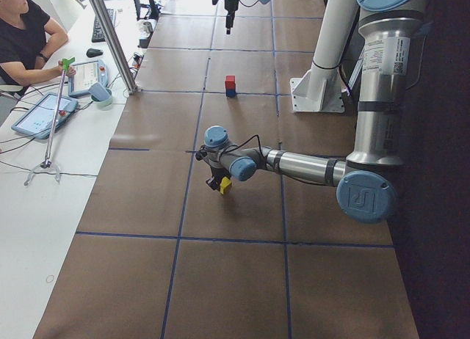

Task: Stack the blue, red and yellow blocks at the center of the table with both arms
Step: 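Carry the yellow cube with the left gripper onto the red cube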

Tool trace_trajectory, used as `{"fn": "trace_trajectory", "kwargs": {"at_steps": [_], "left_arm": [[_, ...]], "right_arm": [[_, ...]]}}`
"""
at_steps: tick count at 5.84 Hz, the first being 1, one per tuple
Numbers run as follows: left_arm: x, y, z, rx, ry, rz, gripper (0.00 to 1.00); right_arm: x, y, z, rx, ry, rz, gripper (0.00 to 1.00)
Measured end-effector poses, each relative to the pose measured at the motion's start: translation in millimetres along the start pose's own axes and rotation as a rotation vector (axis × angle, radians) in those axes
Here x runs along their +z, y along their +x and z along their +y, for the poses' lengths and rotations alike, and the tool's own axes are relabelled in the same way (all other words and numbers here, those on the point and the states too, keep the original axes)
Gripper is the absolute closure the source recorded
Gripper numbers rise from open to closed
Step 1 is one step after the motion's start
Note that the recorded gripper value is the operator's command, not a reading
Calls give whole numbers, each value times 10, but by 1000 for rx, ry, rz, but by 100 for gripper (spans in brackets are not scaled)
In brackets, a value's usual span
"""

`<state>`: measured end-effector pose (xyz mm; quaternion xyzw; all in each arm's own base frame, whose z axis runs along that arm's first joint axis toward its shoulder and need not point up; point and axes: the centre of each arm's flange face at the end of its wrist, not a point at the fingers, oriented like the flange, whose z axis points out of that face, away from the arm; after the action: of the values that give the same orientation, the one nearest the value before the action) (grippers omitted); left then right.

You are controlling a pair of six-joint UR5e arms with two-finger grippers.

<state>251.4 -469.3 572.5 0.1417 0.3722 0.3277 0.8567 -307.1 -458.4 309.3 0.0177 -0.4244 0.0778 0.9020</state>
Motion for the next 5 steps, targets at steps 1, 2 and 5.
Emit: {"fn": "trace_trajectory", "kwargs": {"at_steps": [1,2,5], "left_arm": [[-174,165,-293,-72,43,13,98],[-353,519,-745,-178,75,40,98],[-645,2486,-2120,-492,28,152,97]], "right_arm": [[0,3,1,0,0,0,0],[-14,5,0,-1,-1,-3,0],[-95,165,-90,0,10,2,0]]}}
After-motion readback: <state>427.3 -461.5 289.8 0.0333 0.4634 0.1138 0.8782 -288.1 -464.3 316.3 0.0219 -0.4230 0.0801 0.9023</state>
